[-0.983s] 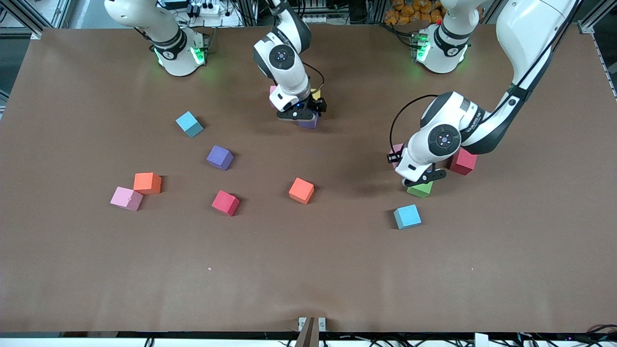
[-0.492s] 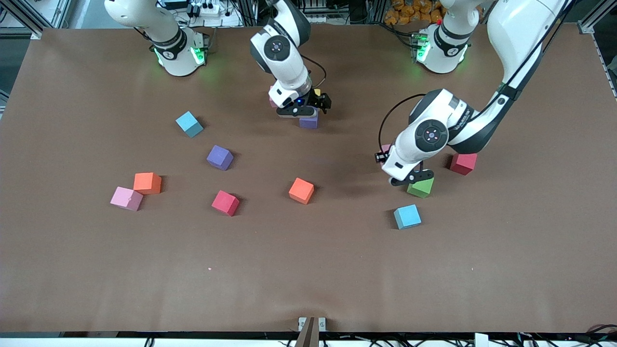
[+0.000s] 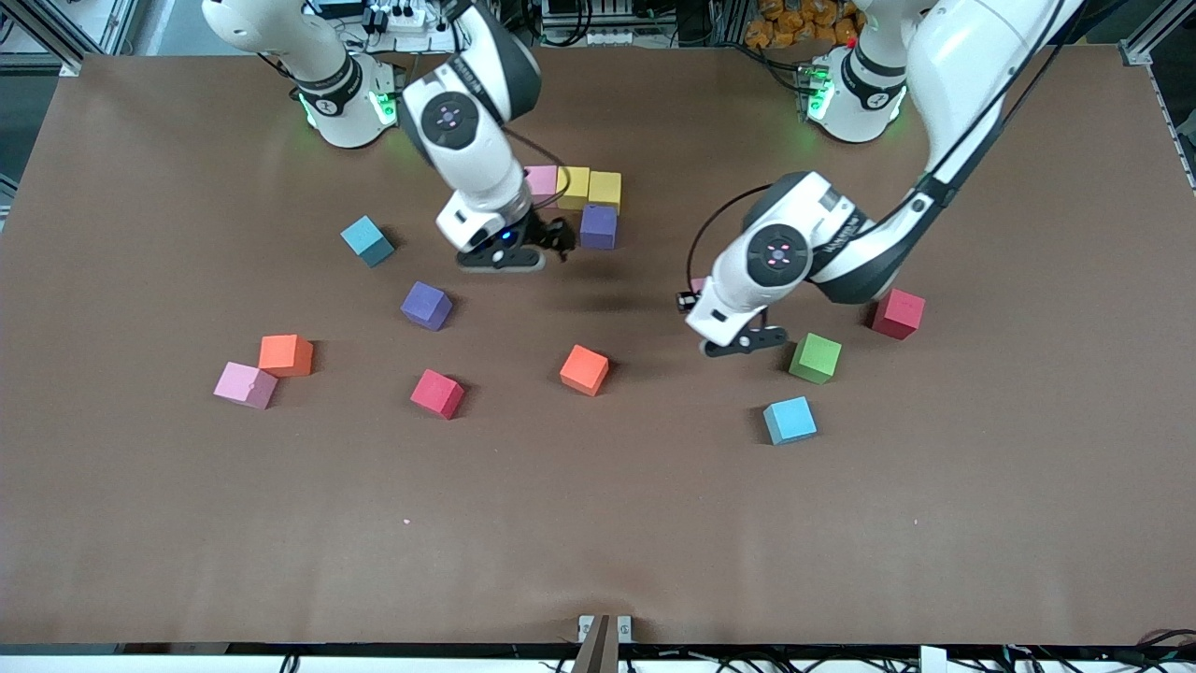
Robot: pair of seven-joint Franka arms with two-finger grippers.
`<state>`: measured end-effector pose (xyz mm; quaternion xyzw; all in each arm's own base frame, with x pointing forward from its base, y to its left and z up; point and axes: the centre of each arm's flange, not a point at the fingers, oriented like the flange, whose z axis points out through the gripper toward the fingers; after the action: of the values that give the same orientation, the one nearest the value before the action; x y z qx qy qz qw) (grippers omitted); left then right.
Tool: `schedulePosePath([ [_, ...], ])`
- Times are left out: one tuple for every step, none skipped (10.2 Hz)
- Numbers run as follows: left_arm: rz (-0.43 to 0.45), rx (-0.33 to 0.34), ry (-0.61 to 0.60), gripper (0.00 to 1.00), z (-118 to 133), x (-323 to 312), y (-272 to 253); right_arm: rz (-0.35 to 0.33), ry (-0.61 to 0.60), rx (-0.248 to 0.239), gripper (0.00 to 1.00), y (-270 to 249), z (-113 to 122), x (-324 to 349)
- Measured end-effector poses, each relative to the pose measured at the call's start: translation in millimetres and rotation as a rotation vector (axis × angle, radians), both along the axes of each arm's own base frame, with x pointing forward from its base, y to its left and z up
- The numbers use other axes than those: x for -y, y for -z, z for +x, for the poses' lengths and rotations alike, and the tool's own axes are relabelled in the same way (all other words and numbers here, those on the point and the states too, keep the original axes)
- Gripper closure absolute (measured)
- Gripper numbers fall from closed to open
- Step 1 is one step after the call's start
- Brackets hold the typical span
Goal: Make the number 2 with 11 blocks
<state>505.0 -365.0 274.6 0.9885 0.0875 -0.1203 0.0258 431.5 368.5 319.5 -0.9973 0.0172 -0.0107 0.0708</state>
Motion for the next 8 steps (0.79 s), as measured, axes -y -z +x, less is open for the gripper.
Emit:
schedulePosePath([
  [-0.013,-0.003,0.004,0.41,-5,22,0,-0.018,-0.044,0.018,0.00,-1,19,25],
  [-0.021,-0.005,0.015,0.41,-12,45,3,-0.039,-0.096,0.025,0.00,-4,39,56],
  [-0.019,-0.004,0.038,0.41,-21,67,8,-0.056,-0.147,0.032,0.00,-10,59,89],
  [-0.005,-0.006,0.076,0.41,-38,89,17,-0.066,-0.196,0.044,0.00,-17,76,119],
  [0.013,-0.008,0.115,0.41,-57,109,30,-0.076,-0.245,0.052,0.00,-18,87,142],
  [0.035,-0.006,0.153,0.41,-79,128,45,-0.091,-0.299,0.054,0.00,-13,94,159],
  [0.057,-0.004,0.183,0.41,-97,142,57,-0.109,-0.340,0.051,0.00,-6,98,169],
  [0.071,-0.004,0.206,0.41,-111,151,67,-0.127,-0.371,0.057,0.00,0,104,181],
])
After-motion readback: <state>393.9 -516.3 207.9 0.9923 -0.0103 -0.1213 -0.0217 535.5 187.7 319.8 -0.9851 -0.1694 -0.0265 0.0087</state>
